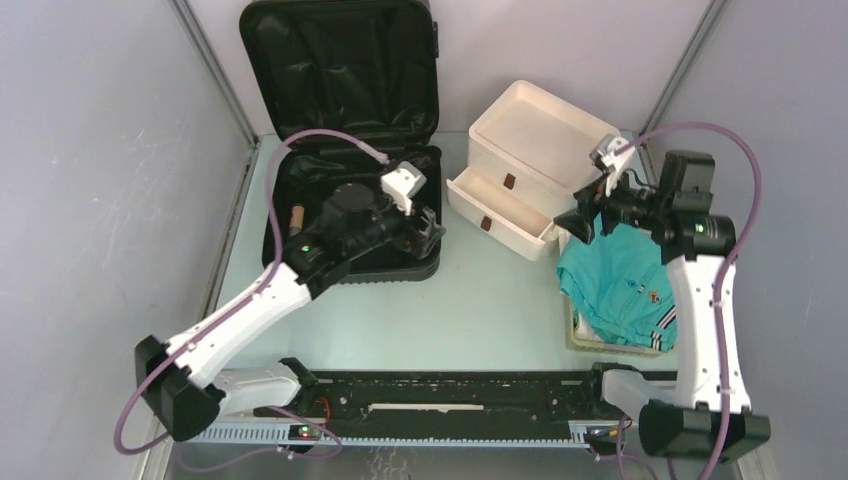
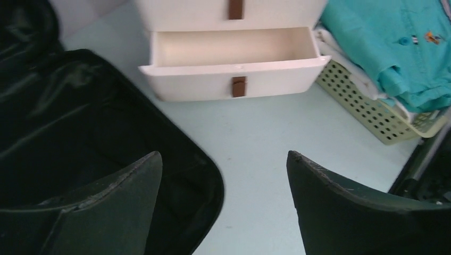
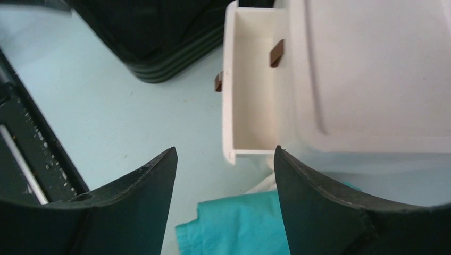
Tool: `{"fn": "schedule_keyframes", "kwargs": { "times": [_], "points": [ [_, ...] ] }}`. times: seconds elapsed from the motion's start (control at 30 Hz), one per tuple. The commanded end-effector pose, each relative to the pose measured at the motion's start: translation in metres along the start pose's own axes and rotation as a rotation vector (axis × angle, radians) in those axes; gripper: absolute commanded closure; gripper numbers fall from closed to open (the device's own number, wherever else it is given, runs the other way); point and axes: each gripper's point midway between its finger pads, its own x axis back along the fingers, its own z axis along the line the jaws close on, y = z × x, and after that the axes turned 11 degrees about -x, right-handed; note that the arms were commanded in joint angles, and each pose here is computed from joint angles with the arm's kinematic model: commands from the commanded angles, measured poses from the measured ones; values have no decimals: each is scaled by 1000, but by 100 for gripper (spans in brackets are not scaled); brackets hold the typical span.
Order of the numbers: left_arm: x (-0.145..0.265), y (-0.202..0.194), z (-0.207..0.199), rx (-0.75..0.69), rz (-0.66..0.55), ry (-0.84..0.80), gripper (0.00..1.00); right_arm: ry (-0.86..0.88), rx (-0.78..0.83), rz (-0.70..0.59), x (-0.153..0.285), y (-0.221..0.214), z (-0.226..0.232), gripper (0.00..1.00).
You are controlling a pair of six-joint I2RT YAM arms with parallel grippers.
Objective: Open, take out, and arrange the luggage
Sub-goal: Open the drawer of the storage box, then pick up the makeup from the opened luggage.
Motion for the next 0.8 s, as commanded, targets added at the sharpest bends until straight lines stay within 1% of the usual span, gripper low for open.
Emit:
{"fn": "schedule_keyframes", "kwargs": {
  "times": [0.0, 0.07, 0.2, 0.33, 0.37, 0.43, 0.67, 0.7, 0.73, 0.77],
  "points": [
    [40, -20, 36, -45, 47, 125, 6, 148, 114, -118, 11, -4, 39, 24],
    [57, -16, 51, -30, 12, 179, 0, 202, 115, -138, 10, -16, 52, 23],
    [83, -17, 78, 10, -22, 274, 0, 318, 55, -140, 2, -42, 69, 24],
    [102, -30, 108, 50, 4, 370, 0, 376, 14, -130, -7, -67, 73, 25],
    [105, -34, 115, 82, 8, 396, 0, 382, 15, -125, -9, -72, 73, 26],
    [110, -44, 129, 115, 26, 443, 0, 377, 16, -118, -11, -75, 72, 25],
    [117, -92, 176, 209, 167, 601, 0, 364, 19, -102, -15, -77, 69, 25],
    [115, -98, 182, 238, 184, 610, 0, 363, 18, -99, -16, -77, 68, 25],
    [109, -119, 204, 348, 256, 650, 0, 351, 20, -83, -19, -80, 66, 25],
    [107, -127, 211, 371, 284, 664, 0, 349, 19, -79, -19, -80, 66, 25]
  ]
}}
